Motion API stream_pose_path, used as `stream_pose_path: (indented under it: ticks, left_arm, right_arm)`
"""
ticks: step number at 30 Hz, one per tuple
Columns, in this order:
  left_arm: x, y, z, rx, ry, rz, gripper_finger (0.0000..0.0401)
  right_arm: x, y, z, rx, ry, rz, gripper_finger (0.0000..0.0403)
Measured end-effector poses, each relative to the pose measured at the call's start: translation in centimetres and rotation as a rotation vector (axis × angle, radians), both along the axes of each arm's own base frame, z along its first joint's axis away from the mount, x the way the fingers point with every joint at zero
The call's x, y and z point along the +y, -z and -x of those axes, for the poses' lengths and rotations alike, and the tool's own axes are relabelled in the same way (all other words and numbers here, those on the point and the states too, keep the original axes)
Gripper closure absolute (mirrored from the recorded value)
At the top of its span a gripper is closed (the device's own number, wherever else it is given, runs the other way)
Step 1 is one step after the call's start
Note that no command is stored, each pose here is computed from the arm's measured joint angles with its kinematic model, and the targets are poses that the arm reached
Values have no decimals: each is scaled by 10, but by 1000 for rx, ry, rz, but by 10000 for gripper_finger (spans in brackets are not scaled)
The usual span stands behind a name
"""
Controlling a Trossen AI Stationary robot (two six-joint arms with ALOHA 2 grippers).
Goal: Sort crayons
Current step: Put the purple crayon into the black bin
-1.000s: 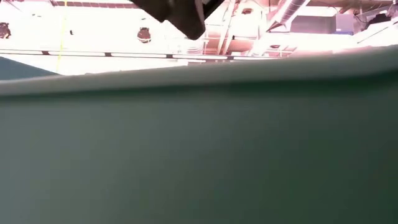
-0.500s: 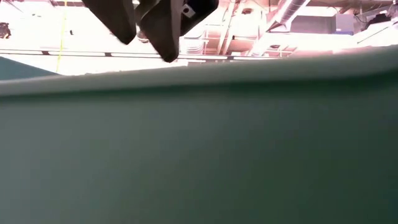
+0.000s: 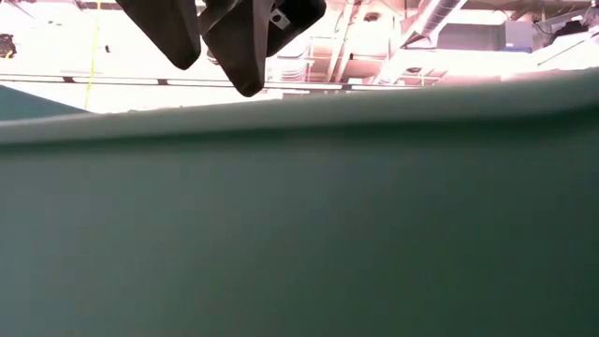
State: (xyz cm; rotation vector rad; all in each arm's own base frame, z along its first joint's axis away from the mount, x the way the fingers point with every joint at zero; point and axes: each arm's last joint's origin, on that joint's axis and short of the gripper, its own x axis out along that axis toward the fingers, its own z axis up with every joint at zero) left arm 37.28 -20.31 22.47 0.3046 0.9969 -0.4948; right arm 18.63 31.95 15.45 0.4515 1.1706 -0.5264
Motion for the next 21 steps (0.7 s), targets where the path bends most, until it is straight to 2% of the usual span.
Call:
stream_pose_path:
  ticks: [6, 10, 21]
  left_arm:
    - [-2, 1, 3, 16, -1, -3, 255]
    - [-3, 2, 5, 35, -2, -9, 255]
    - [-2, 4, 9, 77, -17, -21, 259]
  right_arm:
    - [-6, 18, 1, 47, -3, -81, 259]
    - [-7, 21, 2, 66, -2, -88, 282]
    - [-8, 22, 0, 69, -40, -66, 395]
